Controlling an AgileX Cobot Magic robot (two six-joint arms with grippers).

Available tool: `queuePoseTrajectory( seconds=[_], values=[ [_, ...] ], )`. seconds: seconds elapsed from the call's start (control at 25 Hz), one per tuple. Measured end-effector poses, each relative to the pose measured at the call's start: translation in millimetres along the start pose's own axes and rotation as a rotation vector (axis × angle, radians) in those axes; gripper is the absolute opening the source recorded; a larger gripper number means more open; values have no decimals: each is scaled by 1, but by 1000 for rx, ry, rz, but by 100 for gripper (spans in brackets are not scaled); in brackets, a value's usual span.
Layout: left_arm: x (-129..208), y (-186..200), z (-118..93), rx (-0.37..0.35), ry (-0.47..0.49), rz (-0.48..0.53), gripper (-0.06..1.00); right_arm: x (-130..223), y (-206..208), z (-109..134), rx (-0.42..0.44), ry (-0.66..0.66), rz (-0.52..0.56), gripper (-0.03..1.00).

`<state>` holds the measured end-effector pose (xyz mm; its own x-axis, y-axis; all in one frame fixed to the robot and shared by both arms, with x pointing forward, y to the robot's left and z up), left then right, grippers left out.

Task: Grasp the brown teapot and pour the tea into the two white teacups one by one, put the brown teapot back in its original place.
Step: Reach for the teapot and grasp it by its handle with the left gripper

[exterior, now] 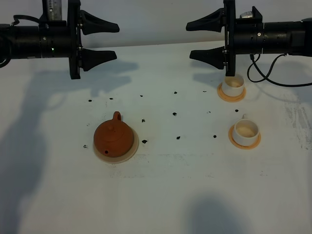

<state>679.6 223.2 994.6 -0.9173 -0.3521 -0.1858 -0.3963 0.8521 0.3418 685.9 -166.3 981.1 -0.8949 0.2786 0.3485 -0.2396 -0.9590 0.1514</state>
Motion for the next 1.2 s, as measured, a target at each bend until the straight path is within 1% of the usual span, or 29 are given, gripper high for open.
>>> queuePoseTrajectory(
  seconds=[0.48, 0.6, 0.72, 0.8, 0.88, 1.0, 1.08, 1.2],
  values=[
    [0, 0, 0, 0, -5, -1, 57, 0, 0, 0, -3, 12, 0, 59],
    [0, 0, 0, -1, -40, -1, 57, 0, 0, 0, -3, 30, 0, 59],
    [-1, 0, -1, 9, -118, -8, 57, 0, 0, 1, -13, 85, -3, 58],
    [-3, 0, -4, 35, -184, -30, 57, -1, 0, 4, -41, 131, -10, 58],
    [-5, 1, -8, 65, -259, -58, 56, -2, 1, 9, -87, 180, -24, 57],
    [-11, 2, -15, 77, -403, -83, 53, -2, 1, 13, -108, 278, -34, 56],
    [-14, 5, -23, 64, -496, -89, 51, -2, 1, 18, -113, 363, -39, 55],
    [-19, 13, -38, -6, -631, -102, 47, -2, 1, 30, -90, 480, -40, 55]
  ],
)
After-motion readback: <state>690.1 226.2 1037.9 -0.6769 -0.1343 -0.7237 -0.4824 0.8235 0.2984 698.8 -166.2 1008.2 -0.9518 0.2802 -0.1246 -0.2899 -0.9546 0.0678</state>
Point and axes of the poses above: a point on each arm's last joint axis where the gripper is mounted, y pointing back along that axis away from the gripper, z along the wrist's bending axis when the last joint is at zero, x = y × z, the point moved 1 cm from there along -y, pointing out along that axis toward the gripper, and after that the axes turned 12 degrees about -y, right-handed, at the moved point
